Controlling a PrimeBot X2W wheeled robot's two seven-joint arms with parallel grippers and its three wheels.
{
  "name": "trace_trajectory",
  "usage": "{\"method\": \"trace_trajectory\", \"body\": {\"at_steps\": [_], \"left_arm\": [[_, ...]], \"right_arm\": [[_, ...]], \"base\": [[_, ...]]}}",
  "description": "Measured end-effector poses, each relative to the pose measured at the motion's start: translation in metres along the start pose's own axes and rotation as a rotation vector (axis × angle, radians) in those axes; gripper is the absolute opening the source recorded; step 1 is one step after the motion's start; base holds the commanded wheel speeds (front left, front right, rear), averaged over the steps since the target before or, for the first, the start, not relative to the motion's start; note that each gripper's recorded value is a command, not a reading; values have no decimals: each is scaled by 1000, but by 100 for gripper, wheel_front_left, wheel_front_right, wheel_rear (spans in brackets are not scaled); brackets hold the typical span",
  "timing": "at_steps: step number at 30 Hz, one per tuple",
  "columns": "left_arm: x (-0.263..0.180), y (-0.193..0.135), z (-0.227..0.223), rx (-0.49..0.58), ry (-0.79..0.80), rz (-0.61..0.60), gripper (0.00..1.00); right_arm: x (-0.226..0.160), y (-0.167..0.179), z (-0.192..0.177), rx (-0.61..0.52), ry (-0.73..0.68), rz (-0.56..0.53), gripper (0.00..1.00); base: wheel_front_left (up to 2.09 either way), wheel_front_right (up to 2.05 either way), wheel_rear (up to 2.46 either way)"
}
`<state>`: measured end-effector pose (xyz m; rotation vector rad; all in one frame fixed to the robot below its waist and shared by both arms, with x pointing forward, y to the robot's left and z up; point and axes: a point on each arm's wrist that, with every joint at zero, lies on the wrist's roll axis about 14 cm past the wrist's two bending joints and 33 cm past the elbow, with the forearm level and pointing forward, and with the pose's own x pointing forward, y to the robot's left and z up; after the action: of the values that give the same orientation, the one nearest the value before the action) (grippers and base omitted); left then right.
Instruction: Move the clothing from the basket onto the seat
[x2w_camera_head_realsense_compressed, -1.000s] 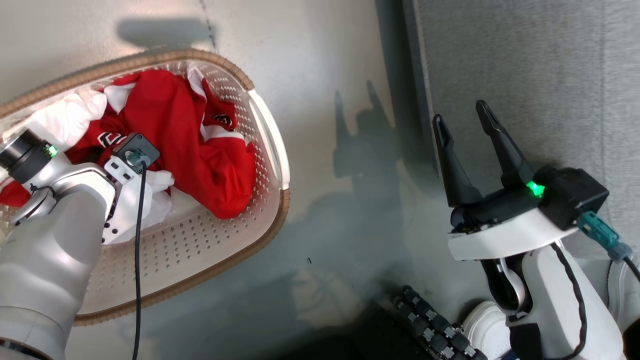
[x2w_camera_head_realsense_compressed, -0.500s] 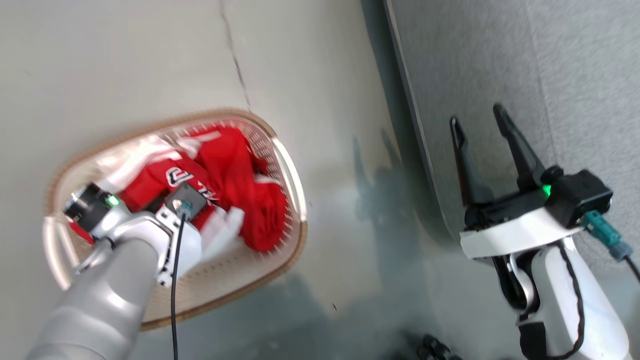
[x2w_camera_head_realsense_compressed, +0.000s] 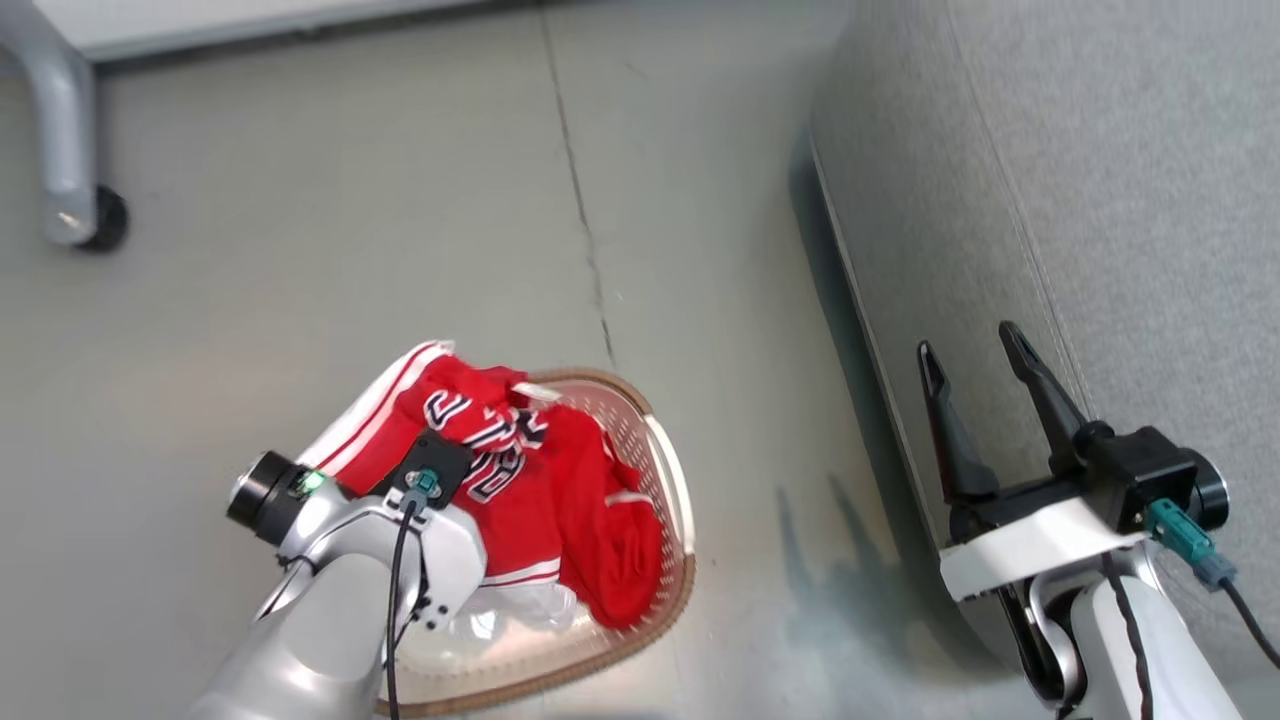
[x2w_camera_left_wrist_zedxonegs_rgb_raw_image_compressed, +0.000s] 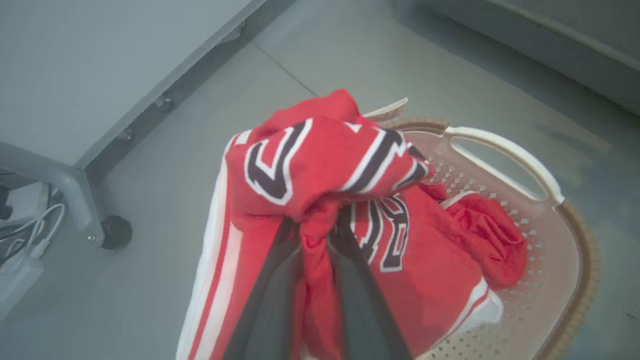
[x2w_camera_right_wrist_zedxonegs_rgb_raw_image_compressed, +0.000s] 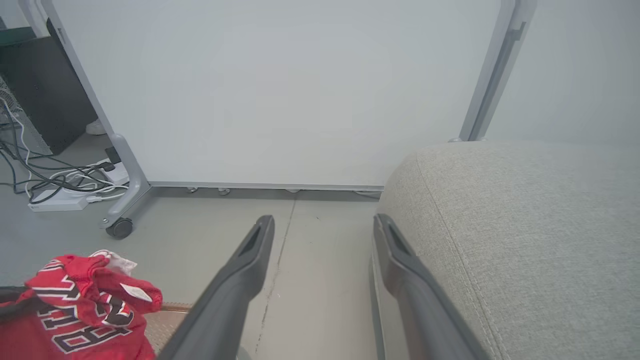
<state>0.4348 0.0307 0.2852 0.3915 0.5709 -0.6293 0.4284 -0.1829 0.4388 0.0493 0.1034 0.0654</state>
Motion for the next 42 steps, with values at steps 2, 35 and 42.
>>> {"method": "trace_trajectory", "body": {"at_steps": [2,35,42], "left_arm": [[-4,5,14,-13,-45,24,0],[-249,53,301,-103,-1208,296,0],[-240,34,292,-106,-1176,222,0]], "right_arm": [[-2,3,4,0,-11,6,100],[-47,47,50,-15,-138,119,100],[-50,46,51,-17,-140,115,100]], "base": [[0,0,0],[0,0,0],[0,0,0]]}}
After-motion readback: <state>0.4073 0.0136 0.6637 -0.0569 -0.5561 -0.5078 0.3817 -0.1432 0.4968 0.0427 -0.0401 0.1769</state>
